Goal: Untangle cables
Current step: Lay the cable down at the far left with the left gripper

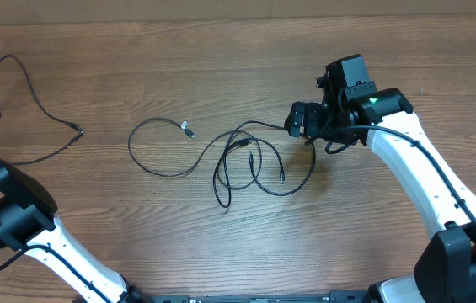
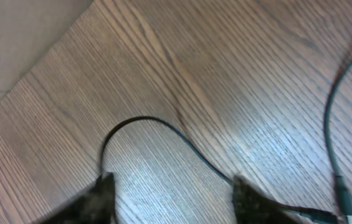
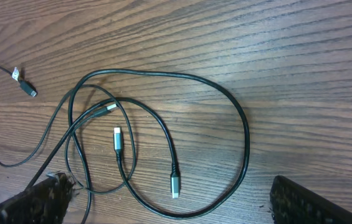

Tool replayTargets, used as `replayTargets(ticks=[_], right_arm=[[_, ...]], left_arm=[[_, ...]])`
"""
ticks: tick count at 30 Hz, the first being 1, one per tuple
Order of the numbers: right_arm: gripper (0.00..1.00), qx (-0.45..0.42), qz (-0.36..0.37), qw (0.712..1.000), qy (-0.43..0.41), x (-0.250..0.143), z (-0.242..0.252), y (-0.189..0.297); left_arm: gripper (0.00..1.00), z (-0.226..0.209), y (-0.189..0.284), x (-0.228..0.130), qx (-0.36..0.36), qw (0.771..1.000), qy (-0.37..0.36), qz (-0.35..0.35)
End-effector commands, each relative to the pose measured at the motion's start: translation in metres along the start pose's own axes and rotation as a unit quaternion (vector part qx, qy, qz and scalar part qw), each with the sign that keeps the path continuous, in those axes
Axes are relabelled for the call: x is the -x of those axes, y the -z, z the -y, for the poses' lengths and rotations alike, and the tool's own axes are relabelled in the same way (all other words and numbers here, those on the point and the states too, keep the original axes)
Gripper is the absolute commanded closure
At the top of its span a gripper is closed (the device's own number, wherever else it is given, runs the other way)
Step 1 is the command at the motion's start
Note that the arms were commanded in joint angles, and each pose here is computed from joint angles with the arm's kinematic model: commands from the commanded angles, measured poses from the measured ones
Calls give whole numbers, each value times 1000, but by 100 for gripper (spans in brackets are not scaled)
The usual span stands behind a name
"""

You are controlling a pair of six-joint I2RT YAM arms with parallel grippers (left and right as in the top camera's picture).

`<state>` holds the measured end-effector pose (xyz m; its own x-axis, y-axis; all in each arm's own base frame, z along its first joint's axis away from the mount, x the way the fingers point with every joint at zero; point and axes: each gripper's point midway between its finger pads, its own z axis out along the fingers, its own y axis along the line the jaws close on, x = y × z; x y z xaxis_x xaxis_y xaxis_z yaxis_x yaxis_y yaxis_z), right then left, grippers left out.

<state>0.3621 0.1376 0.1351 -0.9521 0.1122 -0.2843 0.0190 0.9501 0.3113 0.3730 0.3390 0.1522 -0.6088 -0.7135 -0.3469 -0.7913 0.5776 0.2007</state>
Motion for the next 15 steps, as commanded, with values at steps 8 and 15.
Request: replayTargets(ticks=[8, 15], right_arm=[[0, -4, -1, 1000, -2, -1, 3, -2], [0, -4, -1, 1000, -2, -1, 3, -2]], left_arm=[[0, 20, 2, -3, -75, 997, -24, -13], [0, 34, 43, 18, -145, 989, -16, 27]])
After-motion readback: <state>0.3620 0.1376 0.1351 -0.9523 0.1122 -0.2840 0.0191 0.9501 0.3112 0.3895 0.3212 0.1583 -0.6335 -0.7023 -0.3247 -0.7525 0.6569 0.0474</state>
